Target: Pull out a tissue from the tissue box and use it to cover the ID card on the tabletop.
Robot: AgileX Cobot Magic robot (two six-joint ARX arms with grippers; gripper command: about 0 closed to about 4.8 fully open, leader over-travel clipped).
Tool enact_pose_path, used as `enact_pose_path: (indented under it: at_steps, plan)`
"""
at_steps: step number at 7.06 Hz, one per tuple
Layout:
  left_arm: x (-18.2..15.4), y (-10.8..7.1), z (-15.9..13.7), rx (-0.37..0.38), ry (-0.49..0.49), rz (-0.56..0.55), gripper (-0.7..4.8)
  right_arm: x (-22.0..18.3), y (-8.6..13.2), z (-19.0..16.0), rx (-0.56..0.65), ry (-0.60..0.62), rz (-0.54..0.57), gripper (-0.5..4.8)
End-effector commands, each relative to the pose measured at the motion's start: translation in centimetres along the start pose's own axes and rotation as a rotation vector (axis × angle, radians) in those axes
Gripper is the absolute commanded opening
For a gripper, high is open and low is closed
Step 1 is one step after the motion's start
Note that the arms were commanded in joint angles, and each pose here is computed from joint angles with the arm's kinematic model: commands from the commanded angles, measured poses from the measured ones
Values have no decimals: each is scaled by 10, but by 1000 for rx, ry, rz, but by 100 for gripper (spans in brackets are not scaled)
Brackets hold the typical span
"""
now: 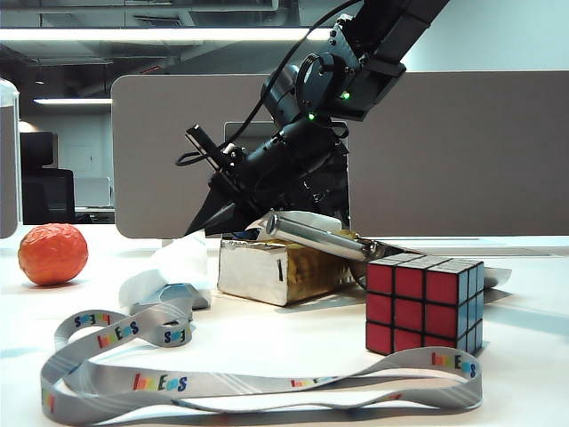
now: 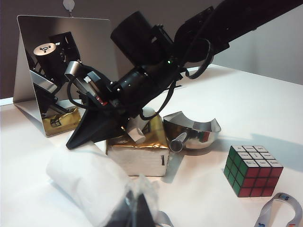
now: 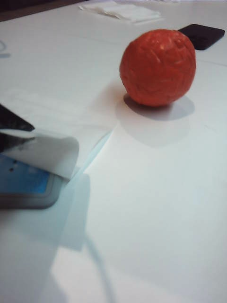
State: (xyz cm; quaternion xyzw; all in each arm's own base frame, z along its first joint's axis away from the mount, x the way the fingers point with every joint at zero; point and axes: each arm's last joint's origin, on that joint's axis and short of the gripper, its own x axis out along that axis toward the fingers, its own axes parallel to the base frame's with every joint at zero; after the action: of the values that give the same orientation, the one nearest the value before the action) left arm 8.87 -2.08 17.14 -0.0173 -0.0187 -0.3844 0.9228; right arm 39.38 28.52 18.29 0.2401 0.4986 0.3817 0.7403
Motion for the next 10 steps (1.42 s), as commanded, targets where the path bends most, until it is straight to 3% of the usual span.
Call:
enact_pose_path:
  at_steps: [1,3,4,7,10]
  plan:
    - [0,0,1,3,-5,-3,-6,-23,3,13,-3,-73,-40,-5]
    - [0,0,1,3,-5,-4,-6,-32,2,3,38,10,-127,54]
    - [0,0,1,3,-5,-4,-6,-32,2,3,43,16,-132,54]
    - [0,0,1,3,-5,-4,-6,-51,18,10,5,-64,-135,63]
    - [0,0,1,3,-5,-4,-6,-56,24,12,-7,-80,-123,118]
